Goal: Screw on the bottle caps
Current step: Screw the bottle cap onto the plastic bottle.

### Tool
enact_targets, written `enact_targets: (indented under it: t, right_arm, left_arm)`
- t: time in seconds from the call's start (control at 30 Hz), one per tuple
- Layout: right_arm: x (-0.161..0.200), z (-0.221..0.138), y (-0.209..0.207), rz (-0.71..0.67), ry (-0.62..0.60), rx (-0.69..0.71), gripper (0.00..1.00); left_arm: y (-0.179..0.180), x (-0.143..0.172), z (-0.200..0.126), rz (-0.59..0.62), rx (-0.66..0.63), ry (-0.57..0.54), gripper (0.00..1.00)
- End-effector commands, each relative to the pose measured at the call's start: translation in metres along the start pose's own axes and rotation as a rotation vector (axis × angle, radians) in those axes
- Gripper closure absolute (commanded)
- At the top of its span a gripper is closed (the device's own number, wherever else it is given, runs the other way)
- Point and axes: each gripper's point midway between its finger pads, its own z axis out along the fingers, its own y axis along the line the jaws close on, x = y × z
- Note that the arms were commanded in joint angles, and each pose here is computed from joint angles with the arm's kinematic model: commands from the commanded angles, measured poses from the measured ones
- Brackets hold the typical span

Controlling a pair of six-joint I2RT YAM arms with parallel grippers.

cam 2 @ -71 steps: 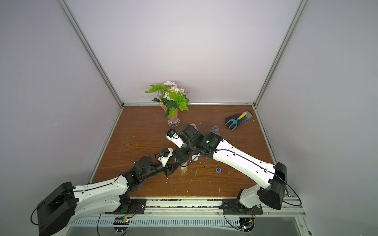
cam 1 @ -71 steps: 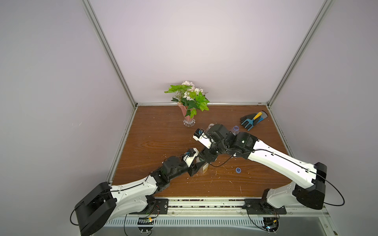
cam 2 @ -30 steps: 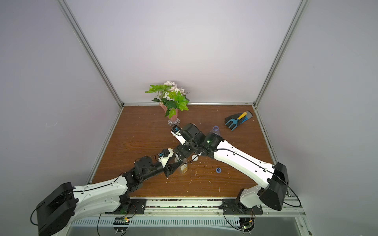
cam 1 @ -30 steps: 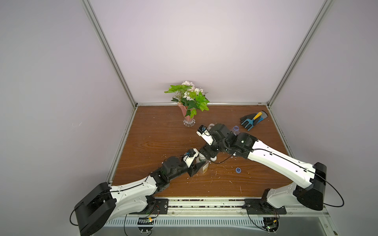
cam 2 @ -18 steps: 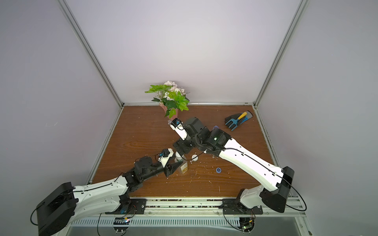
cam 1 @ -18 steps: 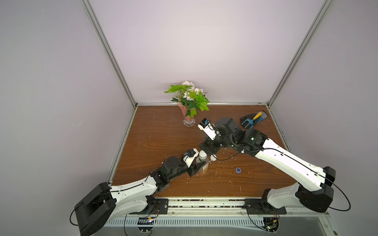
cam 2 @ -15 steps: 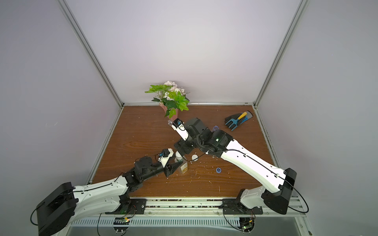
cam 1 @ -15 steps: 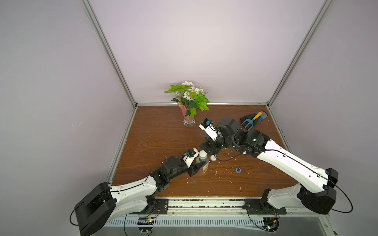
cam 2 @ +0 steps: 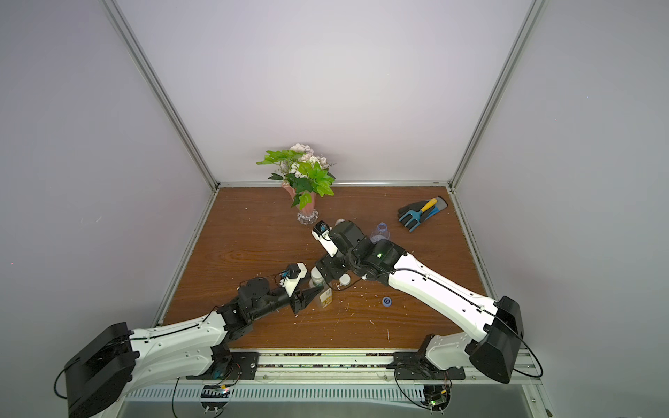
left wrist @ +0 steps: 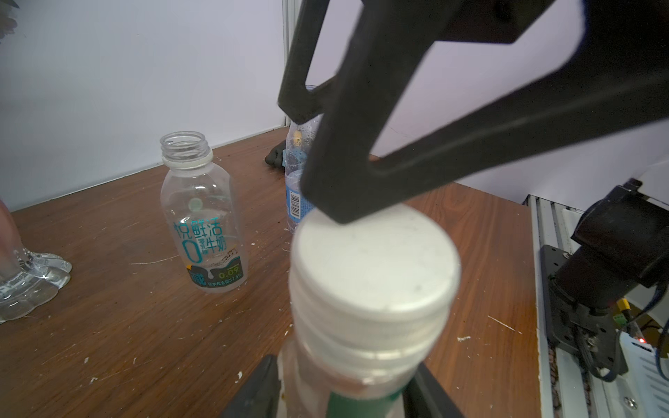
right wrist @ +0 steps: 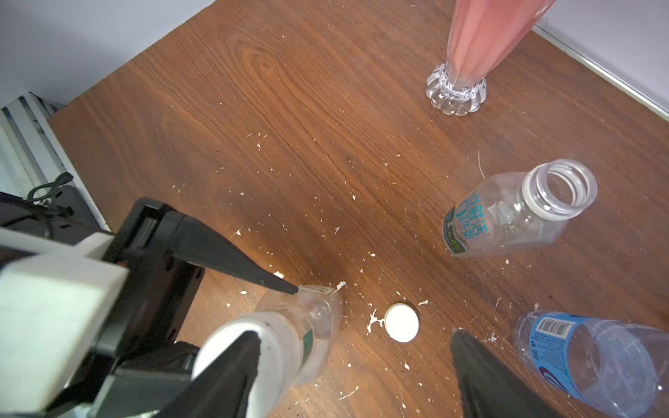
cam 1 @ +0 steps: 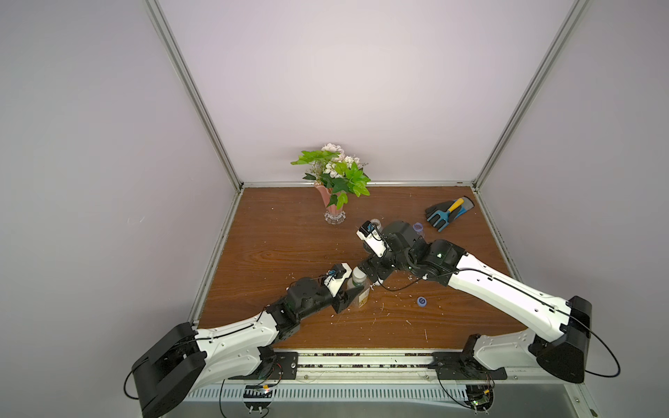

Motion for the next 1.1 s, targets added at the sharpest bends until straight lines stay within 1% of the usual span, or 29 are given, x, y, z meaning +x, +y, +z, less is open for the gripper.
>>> enact_targets:
  t: [0.0,0.1,0.23,0.33,0.47,0.53,0.63,0.67,0.77,0.93,1.07]
  right_arm:
    - [-0.01,-0.016,0.004,-0.025,-0.004,-0.029,0.12]
    - [-0.035,-0.035,0.014,-0.032,-0.084,-0.086,0.11]
    - [-0.048,-0.051,0.026,-0.088,-0.15,-0.157,0.11]
    - [-0.041,-0.056,0.037,-0.172,-0.174,-0.221,0.12]
    - [-0.027,-0.064,0.054,-0.346,-0.213,-0.313,0.16]
    - [-0.023,-0.066,0.058,-0.411,-0.229,-0.331,0.19]
    - [-0.014,-0.063,0.061,-0.518,-0.223,-0.351,0.21]
    - [-0.008,-0.062,0.066,-0.563,-0.216,-0.384,0.22]
    - [-0.002,-0.055,0.07,-0.646,-0.206,-0.407,0.24]
    - [0.002,-0.049,0.073,-0.749,-0.205,-0.42,0.26]
    - [0.006,-0.039,0.071,-0.769,-0.177,-0.417,0.28]
  left_arm:
    - [-0.005,0.018,0.0,-0.009,0.02,0.057,0.46]
    - [-0.006,0.019,0.0,-0.006,0.028,0.059,0.46]
    - [-0.008,0.019,-0.001,0.008,0.039,0.056,0.45]
    - [-0.009,0.018,-0.002,0.021,0.044,0.048,0.45]
    - [-0.011,0.017,-0.005,0.037,0.057,0.03,0.45]
    - [-0.013,0.018,-0.006,0.045,0.066,0.029,0.46]
    - [-0.016,0.018,-0.006,0.054,0.082,0.031,0.47]
    - [-0.016,0.02,-0.006,0.055,0.087,0.037,0.47]
    - [-0.018,0.022,-0.005,0.06,0.099,0.048,0.47]
    - [-0.019,0.025,-0.003,0.066,0.108,0.063,0.48]
    - [-0.019,0.026,-0.003,0.071,0.106,0.067,0.49]
